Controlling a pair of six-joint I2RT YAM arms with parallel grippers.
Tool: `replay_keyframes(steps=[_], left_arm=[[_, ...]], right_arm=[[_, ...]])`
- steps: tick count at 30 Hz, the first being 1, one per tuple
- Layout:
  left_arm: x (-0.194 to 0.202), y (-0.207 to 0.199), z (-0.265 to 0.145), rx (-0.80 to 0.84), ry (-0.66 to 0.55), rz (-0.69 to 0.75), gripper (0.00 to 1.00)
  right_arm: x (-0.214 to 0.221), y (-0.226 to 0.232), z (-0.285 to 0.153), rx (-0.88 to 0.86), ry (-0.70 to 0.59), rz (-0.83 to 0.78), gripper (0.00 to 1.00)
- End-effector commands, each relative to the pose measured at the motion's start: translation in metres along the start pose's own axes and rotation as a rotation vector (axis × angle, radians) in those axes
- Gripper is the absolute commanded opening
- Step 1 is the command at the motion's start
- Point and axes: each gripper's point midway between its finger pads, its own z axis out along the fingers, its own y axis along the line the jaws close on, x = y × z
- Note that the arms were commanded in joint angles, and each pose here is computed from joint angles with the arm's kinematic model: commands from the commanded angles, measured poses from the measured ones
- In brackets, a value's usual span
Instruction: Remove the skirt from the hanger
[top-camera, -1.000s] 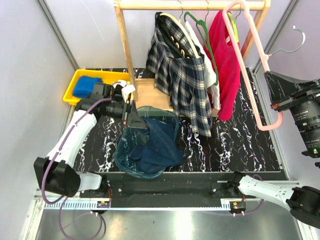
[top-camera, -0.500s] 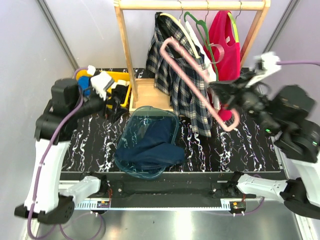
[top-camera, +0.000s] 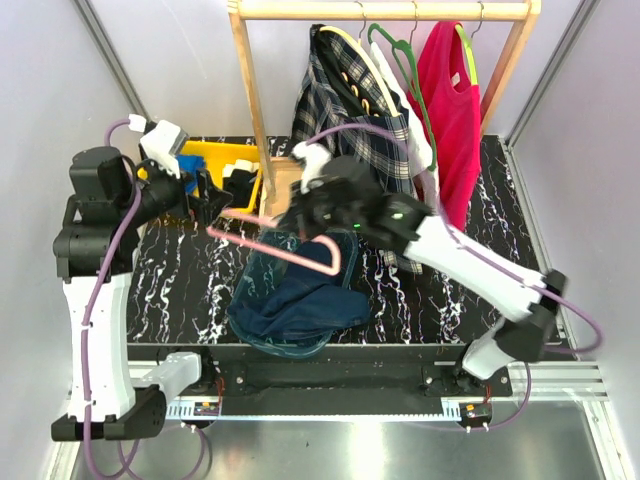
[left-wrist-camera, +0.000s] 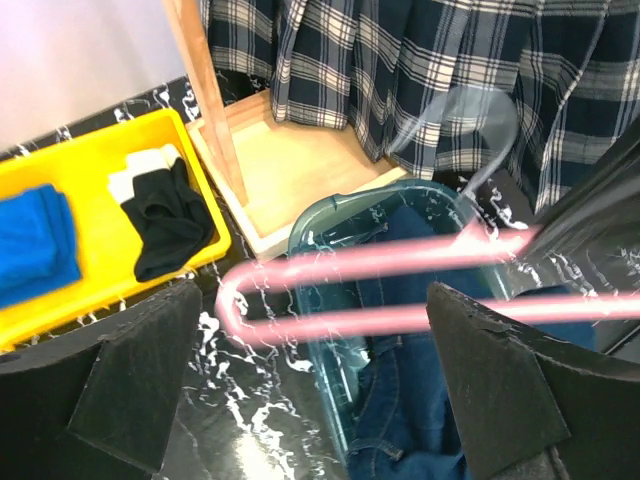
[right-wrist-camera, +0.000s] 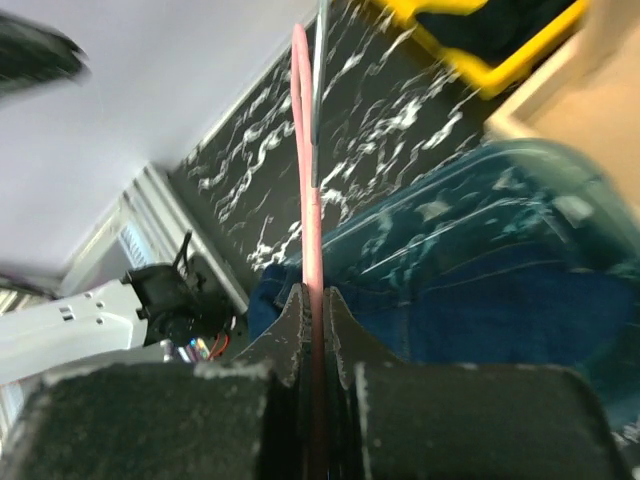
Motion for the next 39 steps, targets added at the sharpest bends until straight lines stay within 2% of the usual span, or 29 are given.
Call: replay_keyframes(steps=[1, 3, 6, 7, 9, 10, 12, 13, 15, 16, 17, 19, 20, 22, 27, 33, 34, 36, 38, 39], left_arm=[[-0.026, -0.008, -0.011, 0.043, -0.076, -0.026, 0.99], [-0.03, -0.009, -0.015, 0.046, -0.089, -0.032, 0.99], [-0.039, -0.016, -0.021, 0.078, -0.118, -0.059, 0.99], [-0.042, -0.018, -0.023, 0.089, -0.127, -0.063, 0.99], [-0.048, -0.021, -0.025, 0.103, -0.154, -0.072, 0.99], [-0.05, -0.023, -0.025, 0.11, -0.16, -0.103, 0.99], [-0.052, -0.025, -0.023, 0.134, -0.16, -0.143, 0.99], [-0.054, -0.026, -0.023, 0.144, -0.16, -0.155, 0.99], [-0.055, -0.03, -0.024, 0.174, -0.157, -0.176, 0.99], [-0.056, -0.031, -0.024, 0.177, -0.159, -0.177, 0.99], [-0.056, -0.032, -0.025, 0.183, -0.16, -0.177, 0.99], [-0.058, -0.034, -0.029, 0.182, -0.163, -0.175, 0.99], [-0.058, -0.036, -0.03, 0.191, -0.162, -0.174, 0.99], [-0.061, -0.04, -0.036, 0.19, -0.164, -0.169, 0.99], [-0.066, -0.045, -0.046, 0.177, -0.165, -0.142, 0.99], [-0.065, -0.049, -0.053, 0.165, -0.16, -0.139, 0.99], [-0.065, -0.049, -0.053, 0.166, -0.158, -0.143, 0.99], [-0.065, -0.05, -0.052, 0.172, -0.156, -0.151, 0.99], [-0.065, -0.049, -0.051, 0.174, -0.152, -0.154, 0.99], [-0.063, -0.047, -0.049, 0.171, -0.147, -0.155, 0.99]], right_arm=[[-0.012, 0.053, 0.026, -0.19, -0.053, -0.004, 0.0], [0.007, 0.052, 0.056, -0.211, 0.005, 0.021, 0.0], [0.023, 0.051, 0.096, -0.231, 0.045, 0.041, 0.0], [0.014, 0.056, 0.104, -0.248, 0.025, 0.04, 0.0], [0.032, 0.052, 0.137, -0.257, 0.073, 0.06, 0.0], [0.017, 0.059, 0.144, -0.284, 0.035, 0.059, 0.0], [0.029, 0.059, 0.175, -0.302, 0.057, 0.096, 0.0], [0.011, 0.069, 0.18, -0.341, 0.0, 0.097, 0.0], [0.025, 0.064, 0.211, -0.349, 0.014, 0.135, 0.0], [0.007, 0.073, 0.214, -0.379, -0.033, 0.131, 0.0], [0.027, 0.064, 0.237, -0.366, -0.003, 0.146, 0.0], [0.014, 0.071, 0.247, -0.398, -0.042, 0.141, 0.0], [0.034, 0.06, 0.269, -0.387, -0.012, 0.156, 0.0], [0.028, 0.06, 0.278, -0.399, -0.038, 0.161, 0.0], [0.067, 0.024, 0.319, -0.341, -0.011, 0.226, 0.0], [0.107, -0.007, 0.331, -0.265, 0.058, 0.253, 0.0], [0.114, -0.009, 0.331, -0.258, 0.079, 0.259, 0.04], [0.136, -0.016, 0.33, -0.239, 0.141, 0.268, 0.22], [0.136, -0.015, 0.322, -0.225, 0.146, 0.262, 0.45], [0.149, -0.022, 0.319, -0.208, 0.165, 0.263, 0.48]])
